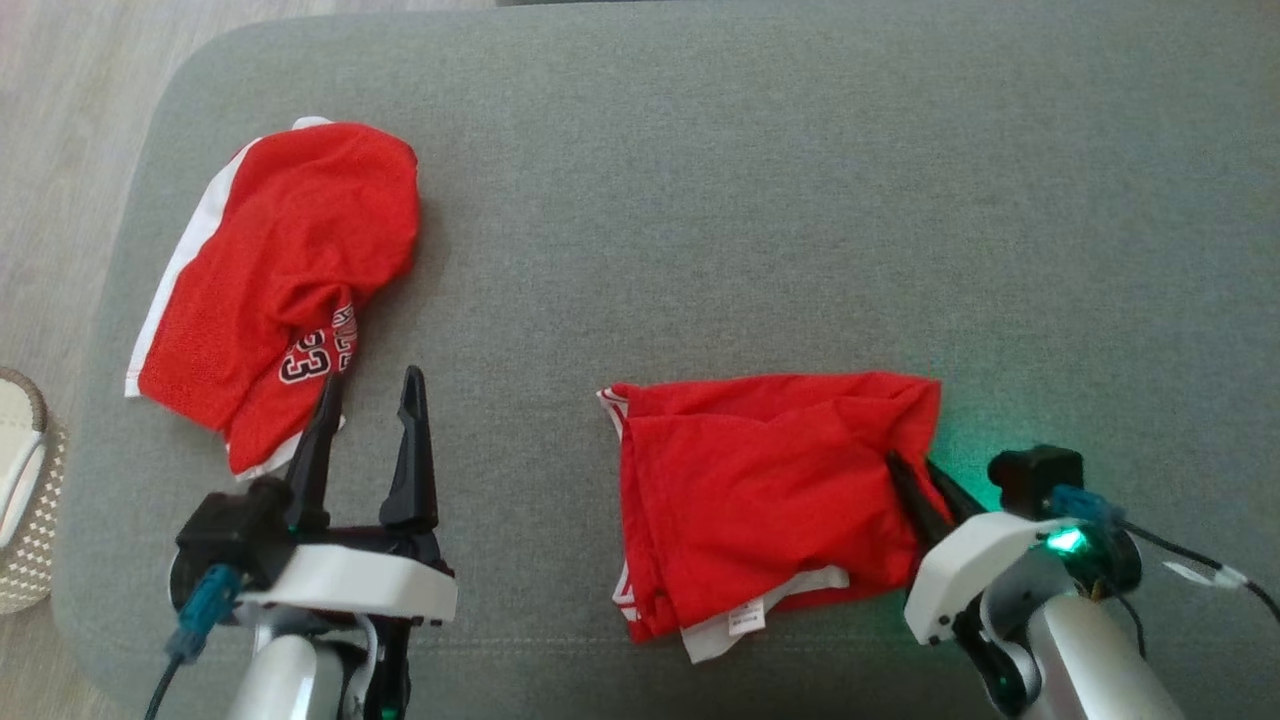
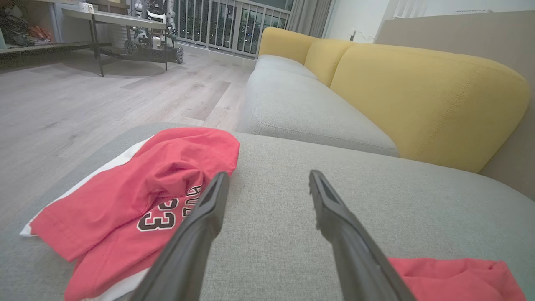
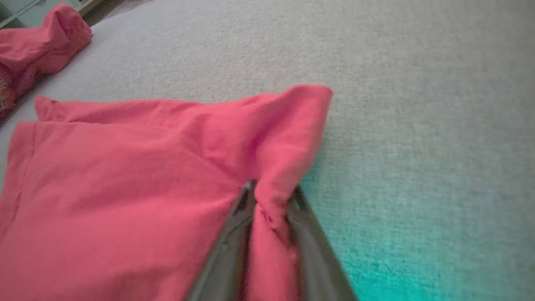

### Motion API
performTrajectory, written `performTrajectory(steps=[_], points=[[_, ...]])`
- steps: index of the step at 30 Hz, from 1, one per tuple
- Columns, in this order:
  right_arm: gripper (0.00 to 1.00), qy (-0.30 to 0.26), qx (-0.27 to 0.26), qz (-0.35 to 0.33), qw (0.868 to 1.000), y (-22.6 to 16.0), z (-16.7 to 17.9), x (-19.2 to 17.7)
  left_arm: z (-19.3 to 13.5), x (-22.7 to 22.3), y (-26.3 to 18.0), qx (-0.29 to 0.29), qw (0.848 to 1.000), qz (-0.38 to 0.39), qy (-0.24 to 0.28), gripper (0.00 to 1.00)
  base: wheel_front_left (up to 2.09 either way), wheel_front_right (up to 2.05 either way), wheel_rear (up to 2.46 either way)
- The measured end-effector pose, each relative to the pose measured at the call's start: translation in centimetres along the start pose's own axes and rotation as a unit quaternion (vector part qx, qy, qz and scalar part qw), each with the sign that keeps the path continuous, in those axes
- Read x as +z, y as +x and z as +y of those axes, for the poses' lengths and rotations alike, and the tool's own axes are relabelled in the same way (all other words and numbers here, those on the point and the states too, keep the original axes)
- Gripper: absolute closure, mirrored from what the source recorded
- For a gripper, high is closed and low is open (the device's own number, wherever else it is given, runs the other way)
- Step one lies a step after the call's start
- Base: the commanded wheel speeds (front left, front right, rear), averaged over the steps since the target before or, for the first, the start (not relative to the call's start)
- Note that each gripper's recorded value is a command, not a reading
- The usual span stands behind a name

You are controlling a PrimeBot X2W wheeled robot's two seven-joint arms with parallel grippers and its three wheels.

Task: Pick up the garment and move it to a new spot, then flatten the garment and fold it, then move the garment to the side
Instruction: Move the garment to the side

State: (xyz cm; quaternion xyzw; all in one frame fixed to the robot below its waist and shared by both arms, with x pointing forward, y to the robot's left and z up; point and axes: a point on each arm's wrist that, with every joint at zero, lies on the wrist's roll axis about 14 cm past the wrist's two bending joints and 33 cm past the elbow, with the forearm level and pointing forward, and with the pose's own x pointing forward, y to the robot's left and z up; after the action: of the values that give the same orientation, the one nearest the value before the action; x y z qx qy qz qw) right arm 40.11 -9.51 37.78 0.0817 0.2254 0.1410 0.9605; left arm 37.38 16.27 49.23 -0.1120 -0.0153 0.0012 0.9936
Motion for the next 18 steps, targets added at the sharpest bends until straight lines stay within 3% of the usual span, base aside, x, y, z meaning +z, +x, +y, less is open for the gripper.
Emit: performTrajectory(steps=[6,11,18], points=[[1.0,-0.072,0.008,-0.024,0.997,0.2,-0.1,1.6,-0.4,-0.2,0.3,-0.008,1.0,0.002,0.005,0.0,0.0,0.0,0.0],[1.0,-0.15,0.012,-0.064,0.987,0.2,-0.8,4.7,-1.3,-0.5,0.7,-0.022,1.0,0.005,0.005,0.0,0.0,0.0,0.0],[1.0,-0.215,-0.008,-0.092,0.972,0.2,-3.6,8.9,-4.5,-0.9,2.7,-0.084,0.996,0.004,0.017,0.0,0.0,0.0,0.0]])
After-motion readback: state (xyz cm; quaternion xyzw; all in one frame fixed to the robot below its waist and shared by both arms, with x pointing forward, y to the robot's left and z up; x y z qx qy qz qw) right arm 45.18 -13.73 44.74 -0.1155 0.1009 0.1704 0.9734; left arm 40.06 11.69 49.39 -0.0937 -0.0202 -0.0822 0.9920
